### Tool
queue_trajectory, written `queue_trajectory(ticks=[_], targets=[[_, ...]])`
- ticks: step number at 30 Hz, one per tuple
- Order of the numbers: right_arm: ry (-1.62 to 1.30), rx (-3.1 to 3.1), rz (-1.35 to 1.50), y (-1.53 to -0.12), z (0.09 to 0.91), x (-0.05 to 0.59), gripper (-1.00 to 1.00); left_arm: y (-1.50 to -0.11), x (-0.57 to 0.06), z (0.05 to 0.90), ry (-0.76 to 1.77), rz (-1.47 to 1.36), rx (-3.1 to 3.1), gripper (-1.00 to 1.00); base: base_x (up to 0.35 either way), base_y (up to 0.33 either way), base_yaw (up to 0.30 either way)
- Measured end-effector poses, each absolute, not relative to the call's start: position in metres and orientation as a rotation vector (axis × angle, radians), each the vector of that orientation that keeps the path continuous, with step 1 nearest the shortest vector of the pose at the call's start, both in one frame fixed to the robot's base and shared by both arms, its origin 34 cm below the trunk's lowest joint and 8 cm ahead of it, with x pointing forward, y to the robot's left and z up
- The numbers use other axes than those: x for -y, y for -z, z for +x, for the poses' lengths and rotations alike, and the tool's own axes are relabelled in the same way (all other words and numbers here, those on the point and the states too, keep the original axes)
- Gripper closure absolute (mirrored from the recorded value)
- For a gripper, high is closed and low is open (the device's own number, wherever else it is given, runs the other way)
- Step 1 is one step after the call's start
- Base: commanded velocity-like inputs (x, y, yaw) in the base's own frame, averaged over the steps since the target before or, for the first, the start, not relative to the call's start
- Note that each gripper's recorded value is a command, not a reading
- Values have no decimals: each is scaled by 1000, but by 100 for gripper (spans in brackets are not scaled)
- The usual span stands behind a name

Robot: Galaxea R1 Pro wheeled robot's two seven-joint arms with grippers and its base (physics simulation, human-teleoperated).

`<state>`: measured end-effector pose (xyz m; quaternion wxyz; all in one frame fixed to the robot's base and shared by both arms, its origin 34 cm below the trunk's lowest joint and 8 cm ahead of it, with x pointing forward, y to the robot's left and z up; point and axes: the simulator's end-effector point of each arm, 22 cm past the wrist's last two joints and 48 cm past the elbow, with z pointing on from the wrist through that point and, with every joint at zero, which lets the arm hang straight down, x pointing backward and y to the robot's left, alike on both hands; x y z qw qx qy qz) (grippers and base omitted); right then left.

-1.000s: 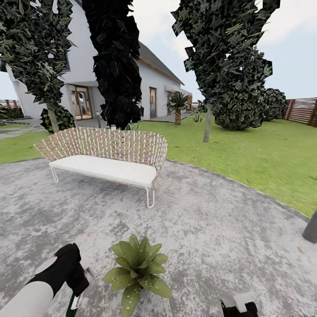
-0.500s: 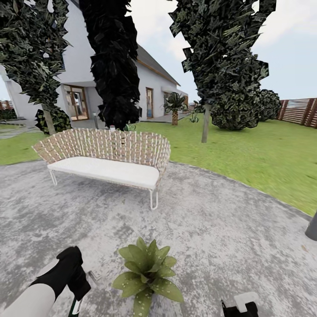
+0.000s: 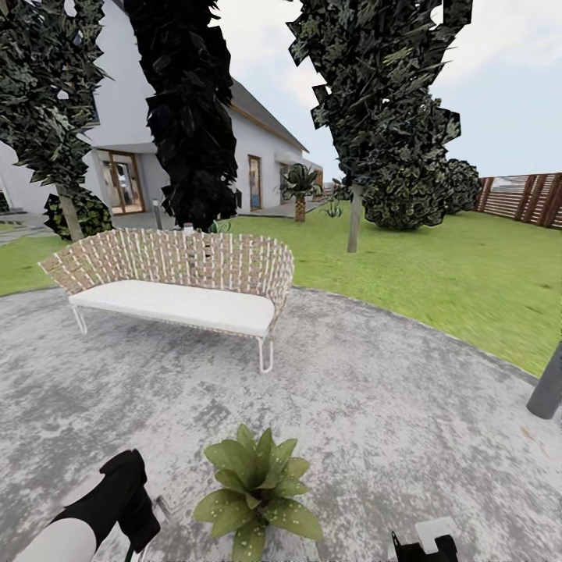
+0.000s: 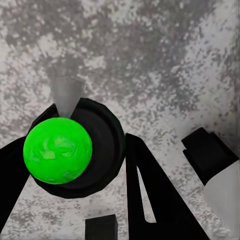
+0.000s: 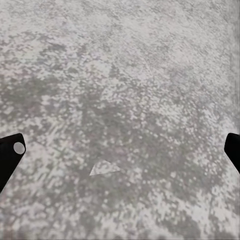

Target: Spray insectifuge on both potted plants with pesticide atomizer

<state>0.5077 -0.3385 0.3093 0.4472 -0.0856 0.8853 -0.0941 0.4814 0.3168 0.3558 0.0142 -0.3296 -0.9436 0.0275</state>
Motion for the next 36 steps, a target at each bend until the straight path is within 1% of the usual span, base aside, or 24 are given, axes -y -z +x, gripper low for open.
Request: queue_trajectory(ticks=[8,12,20,29,36], targets=[[232,-2193,-212,-309,507,338,-100,-352,-323,477,-61,-1020,2933,100,-198,207,-2],[232,-2195,-213,-308,507,338,-100,-350,-323,478,-41,-1025,2936,100,-54,292,-115],[232,-2200,-213,-306,506,338,-100,-347,-318,478,-56,-1025,2936,100,-2,29,-88],[233,-2195,-212,-308,507,339,-100,-352,-315,483,-55,-1031,2954,100,0,6,-214],[233,-2190,-212,-310,508,339,-100,-354,-314,484,-56,-1032,2959,100,0,185,-234]])
